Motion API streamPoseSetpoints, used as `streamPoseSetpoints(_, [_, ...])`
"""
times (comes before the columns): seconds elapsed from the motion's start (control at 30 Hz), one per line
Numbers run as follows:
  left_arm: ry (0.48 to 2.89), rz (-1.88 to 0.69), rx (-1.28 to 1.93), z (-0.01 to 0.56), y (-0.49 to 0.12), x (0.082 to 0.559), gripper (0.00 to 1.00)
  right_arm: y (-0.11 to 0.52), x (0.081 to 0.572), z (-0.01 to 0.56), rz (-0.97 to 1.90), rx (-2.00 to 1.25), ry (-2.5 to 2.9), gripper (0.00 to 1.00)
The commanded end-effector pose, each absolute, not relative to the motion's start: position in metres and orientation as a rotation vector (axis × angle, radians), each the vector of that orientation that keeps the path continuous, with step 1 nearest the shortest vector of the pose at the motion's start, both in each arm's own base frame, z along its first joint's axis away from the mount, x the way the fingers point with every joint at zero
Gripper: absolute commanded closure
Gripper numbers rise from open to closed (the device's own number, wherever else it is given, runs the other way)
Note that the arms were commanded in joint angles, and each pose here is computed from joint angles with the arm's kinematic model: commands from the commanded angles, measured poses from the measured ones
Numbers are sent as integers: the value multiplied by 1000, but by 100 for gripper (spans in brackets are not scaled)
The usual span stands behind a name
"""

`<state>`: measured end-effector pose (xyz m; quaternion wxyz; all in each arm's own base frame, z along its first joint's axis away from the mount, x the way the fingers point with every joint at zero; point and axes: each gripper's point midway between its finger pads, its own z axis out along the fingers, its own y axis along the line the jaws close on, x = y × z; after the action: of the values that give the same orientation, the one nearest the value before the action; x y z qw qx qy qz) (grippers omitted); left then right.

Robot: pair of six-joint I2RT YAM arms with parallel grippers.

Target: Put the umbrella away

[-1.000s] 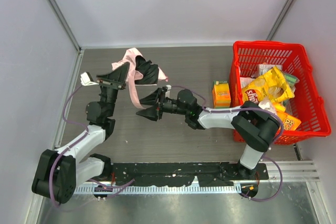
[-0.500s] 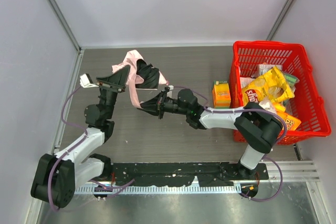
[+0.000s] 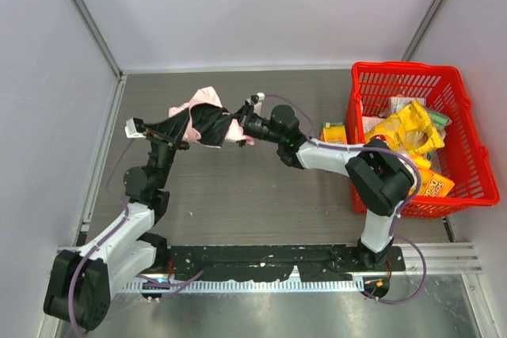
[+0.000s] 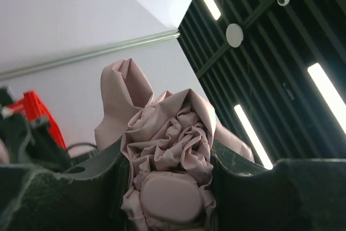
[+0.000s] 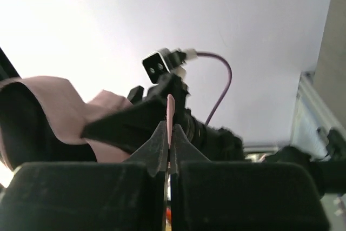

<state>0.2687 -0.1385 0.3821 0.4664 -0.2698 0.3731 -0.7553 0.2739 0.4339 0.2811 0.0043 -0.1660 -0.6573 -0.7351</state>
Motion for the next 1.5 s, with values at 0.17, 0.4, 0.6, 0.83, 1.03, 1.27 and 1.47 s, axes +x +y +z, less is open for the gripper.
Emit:
streamPoseSetpoints(0.17, [1771, -1565, -831, 299, -176, 233, 100, 415, 348, 276, -2871, -80, -2173, 99])
streamPoseSetpoints(0.4, [2092, -1116, -1003, 195, -141, 204, 100, 396, 365, 304, -2926, 263, -2611, 99])
streamPoseSetpoints(0.6, [2267, -863, -1040, 143, -122, 187, 100, 383, 350, 353, -2992, 513, -2754, 99])
streamPoseSetpoints(0.83, [2300, -784, -1188, 117, -118, 190, 100, 407, 273, 384, -2878, 1157, -2939, 99])
streamPoseSetpoints(1.03, [2444, -559, -1298, 89, -110, 190, 100, 430, 235, 383, -2714, 1530, -3017, 99])
streamPoseSetpoints(1.27, [2533, -475, -1396, 49, -112, 200, 100, 440, 214, 381, -2561, 1806, -3095, 99])
streamPoseSetpoints(1.47, [2428, -466, -1421, 43, -106, 215, 100, 456, 214, 365, -2567, 1723, -3143, 99])
